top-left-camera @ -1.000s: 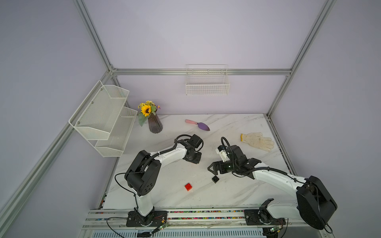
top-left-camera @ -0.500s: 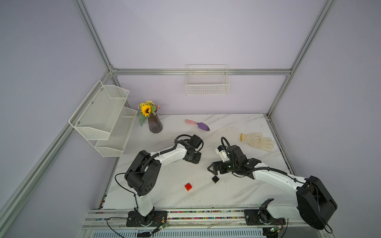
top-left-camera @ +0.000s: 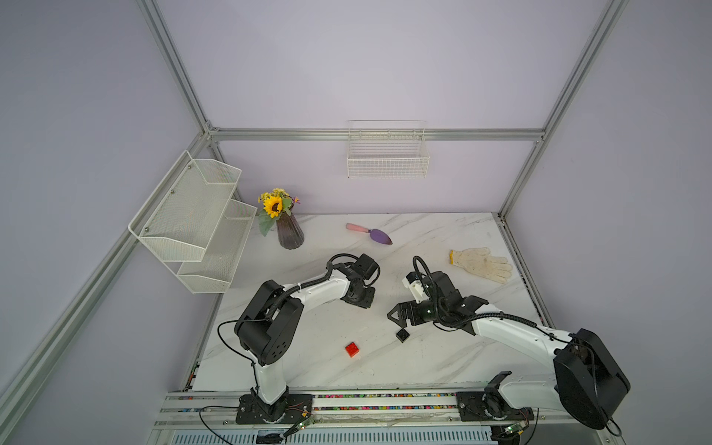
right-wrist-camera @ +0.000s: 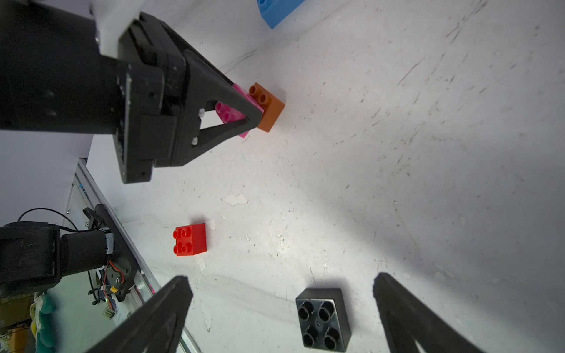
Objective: Assemble the letter v with lego
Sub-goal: Assemble the lego brick with the lego brick.
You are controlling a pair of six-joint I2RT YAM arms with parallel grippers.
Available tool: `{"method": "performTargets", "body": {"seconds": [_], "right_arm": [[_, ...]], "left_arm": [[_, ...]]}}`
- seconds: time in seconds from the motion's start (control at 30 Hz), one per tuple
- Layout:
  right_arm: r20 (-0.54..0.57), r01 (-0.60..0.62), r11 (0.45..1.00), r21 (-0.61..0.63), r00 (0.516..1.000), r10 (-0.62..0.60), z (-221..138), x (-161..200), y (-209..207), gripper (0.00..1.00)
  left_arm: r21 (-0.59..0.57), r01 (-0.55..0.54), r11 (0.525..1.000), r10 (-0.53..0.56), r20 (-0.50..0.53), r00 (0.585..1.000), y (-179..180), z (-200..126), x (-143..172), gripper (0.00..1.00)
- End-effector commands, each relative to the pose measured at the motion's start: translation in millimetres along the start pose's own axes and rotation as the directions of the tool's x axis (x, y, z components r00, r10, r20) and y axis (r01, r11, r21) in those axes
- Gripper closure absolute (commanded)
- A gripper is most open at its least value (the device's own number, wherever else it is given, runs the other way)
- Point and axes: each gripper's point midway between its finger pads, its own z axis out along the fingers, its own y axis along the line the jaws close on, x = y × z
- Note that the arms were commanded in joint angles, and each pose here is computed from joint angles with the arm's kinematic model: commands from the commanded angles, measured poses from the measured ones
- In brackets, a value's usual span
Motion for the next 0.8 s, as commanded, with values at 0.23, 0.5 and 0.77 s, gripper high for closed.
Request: {"method": "performTargets", "body": {"seconds": [0.23, 0.5, 0.77], "right_arm": [[-0.001, 0.012, 1.0, -0.013, 1.0, -0.012, 3.9, 0.4, 1.6, 0.03], [0.001, 0.014, 1.0, -0.02, 1.0, -0.014, 2.6, -0.4, 3.7, 0.03], [0.001, 0.013, 0.999, -0.035, 1.0, -0.013, 3.3, -0.5, 6.1, 0.03]], "left_arm": [[-0.045, 0.036, 0.998, -0.038, -0.044, 0.998, 9.0, 12.2, 19.4, 0.85], [-0.074, 0.071, 0.995, -0.076, -0.07, 0.995, 14.7, 17.6, 33.6, 0.85], [-0.113, 0.086, 0.99, -0.096, -0.08, 0.992, 12.6, 12.5, 39.0, 0.85]]}}
